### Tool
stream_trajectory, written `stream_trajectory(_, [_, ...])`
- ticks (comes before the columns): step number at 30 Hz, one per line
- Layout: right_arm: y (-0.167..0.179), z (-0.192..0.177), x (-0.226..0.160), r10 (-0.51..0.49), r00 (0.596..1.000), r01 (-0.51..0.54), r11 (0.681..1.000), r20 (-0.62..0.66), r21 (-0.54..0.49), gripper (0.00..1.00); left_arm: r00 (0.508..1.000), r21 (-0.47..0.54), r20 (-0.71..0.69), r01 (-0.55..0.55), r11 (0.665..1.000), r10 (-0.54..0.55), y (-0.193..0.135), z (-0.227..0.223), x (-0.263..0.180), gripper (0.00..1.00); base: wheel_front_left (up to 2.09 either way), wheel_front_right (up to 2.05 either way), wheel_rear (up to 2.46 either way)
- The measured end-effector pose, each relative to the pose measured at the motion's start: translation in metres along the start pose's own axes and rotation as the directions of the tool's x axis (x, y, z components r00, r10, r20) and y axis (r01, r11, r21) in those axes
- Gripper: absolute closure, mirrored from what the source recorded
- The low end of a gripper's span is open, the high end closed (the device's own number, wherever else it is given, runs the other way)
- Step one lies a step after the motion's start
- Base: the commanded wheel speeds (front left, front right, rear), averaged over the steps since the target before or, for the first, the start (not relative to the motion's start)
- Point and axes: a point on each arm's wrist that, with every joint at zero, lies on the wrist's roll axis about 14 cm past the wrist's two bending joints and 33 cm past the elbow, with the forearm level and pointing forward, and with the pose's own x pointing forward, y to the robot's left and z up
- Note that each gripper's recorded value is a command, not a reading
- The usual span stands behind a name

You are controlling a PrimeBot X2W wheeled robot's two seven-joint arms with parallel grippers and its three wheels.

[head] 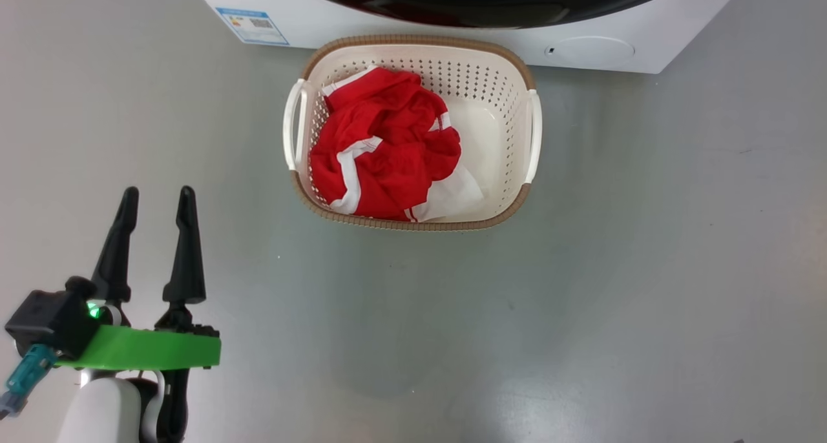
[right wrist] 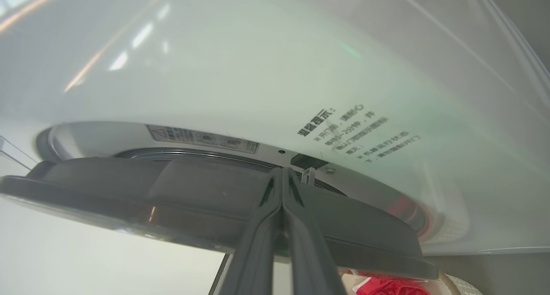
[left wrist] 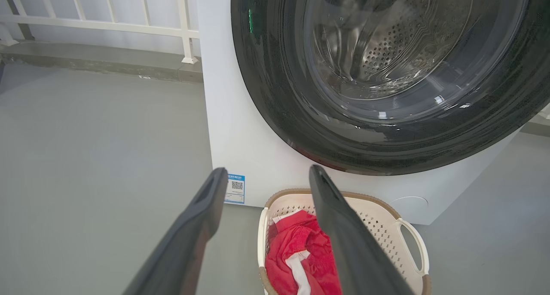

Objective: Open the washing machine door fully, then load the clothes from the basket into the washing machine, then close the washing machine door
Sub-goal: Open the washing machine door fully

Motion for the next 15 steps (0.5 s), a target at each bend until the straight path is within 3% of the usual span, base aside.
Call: stream_trajectory(15, [0.008, -0.006, 0.019, 0.021, 0.998, -0.021, 1.000, -0.057, 0.009, 1.00, 1.000, -0.011, -0.012, -0.021, 1.000, 0.021, 0.004, -0.005, 0.001, 0.00, 0.00, 0.00, 0.00])
